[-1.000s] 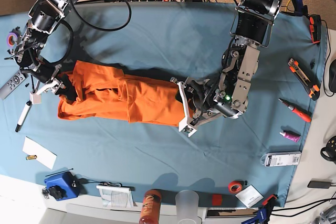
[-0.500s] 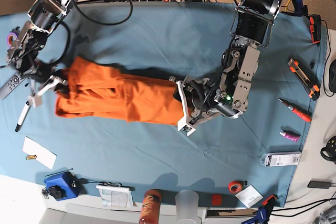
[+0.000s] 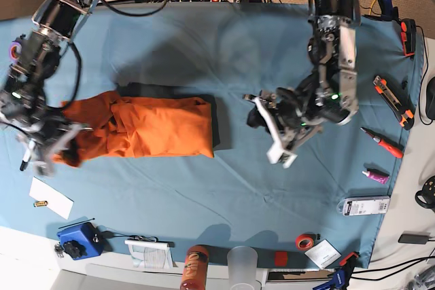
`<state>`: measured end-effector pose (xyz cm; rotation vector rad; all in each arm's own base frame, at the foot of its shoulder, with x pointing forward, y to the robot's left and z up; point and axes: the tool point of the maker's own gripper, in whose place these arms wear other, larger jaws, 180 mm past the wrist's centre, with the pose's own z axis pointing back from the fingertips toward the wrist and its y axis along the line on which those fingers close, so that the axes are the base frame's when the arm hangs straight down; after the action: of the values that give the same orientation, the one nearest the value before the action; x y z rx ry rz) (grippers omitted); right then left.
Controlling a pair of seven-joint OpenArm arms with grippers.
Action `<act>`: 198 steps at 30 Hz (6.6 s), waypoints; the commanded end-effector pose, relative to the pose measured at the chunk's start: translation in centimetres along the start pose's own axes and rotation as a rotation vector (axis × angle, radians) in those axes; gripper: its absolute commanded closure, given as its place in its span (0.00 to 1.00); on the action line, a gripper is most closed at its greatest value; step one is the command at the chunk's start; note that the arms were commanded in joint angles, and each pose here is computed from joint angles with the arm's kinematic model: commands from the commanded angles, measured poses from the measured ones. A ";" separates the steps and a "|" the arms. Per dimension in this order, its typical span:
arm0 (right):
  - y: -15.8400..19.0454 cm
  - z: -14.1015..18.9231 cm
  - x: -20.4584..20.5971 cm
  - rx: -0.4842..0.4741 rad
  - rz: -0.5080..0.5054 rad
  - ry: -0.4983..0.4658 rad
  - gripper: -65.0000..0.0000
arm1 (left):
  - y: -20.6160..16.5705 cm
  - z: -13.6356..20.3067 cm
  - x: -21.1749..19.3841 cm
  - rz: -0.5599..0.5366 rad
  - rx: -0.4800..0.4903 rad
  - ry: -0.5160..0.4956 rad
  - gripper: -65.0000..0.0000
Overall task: Layout the t-shirt on the table in an organized manner, then fold the t-shirt properly
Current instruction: 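Release the shirt and reposition both grippers over the folded bundle, then grasp the bundle's sides with both grippers, then fold the bundle over with the left gripper toward the right gripper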
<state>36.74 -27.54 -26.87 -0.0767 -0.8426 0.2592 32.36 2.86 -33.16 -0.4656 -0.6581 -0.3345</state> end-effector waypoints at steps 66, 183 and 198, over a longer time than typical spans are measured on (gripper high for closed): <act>16.5 -7.3 -9.0 0.492 -0.127 0.164 1.00 | -9.3 0.2 4.4 -0.128 -0.336 -0.188 0.57; 14.9 -2.5 -12.4 0.283 0.058 0.302 1.00 | -16.0 -12.2 13.4 -0.902 -0.056 -0.104 1.00; 14.9 -2.5 -12.4 0.283 0.058 0.302 1.00 | -14.1 -10.9 19.1 -0.821 0.191 -0.356 0.48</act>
<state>28.41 -16.24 -39.71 0.1232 -0.5360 0.3980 45.38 -16.00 -27.21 -0.0312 -1.1248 -0.9601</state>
